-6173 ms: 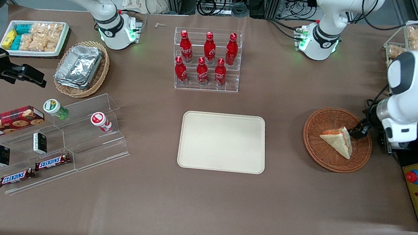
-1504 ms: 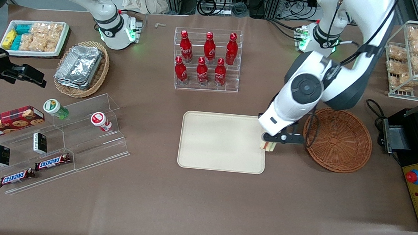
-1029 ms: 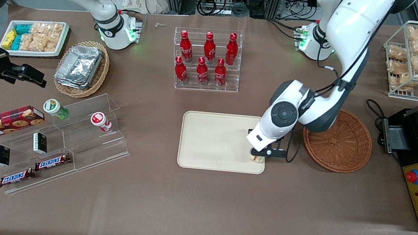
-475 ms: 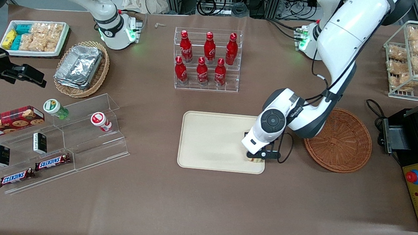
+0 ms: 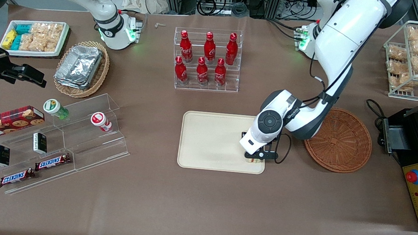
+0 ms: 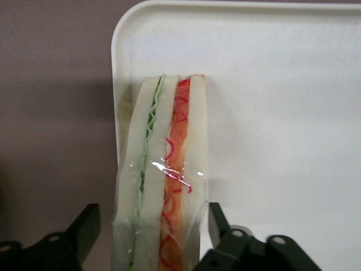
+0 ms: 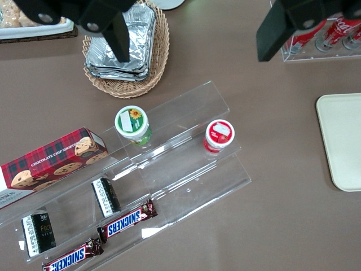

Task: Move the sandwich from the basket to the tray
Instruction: 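Open the left gripper to release the sandwich onto the tray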

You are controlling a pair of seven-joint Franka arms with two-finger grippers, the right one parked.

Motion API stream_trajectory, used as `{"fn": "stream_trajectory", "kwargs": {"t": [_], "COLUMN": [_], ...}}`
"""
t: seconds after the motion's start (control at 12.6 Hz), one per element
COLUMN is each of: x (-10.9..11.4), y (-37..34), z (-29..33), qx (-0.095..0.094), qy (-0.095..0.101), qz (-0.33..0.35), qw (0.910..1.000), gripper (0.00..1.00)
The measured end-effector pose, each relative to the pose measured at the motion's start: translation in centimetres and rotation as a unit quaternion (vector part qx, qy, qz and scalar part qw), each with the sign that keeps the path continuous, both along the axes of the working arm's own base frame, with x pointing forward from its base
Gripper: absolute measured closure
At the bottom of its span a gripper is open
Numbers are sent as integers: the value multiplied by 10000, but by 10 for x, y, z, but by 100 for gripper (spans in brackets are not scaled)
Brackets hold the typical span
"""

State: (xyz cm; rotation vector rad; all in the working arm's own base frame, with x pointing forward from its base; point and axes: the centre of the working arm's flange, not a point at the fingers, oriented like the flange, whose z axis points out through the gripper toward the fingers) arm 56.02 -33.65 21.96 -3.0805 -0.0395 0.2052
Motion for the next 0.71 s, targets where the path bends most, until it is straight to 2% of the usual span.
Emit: {"fn": "stream_trajectory", "kwargs": {"t": [0.08, 0.24, 0.32, 0.47, 0.71], "x": [1, 3, 7, 17, 28], "y": [-1, -5, -7, -6, 26], "z": [2, 8, 19, 63, 145], "qx": [-9, -41, -79, -158, -62], "qy": [-18, -86, -180, -505, -868], "qz": [-1, -15, -9, 33, 274], "qw": [10000, 10000, 9998, 9986, 9958], "gripper": [1, 0, 0, 0, 0]}}
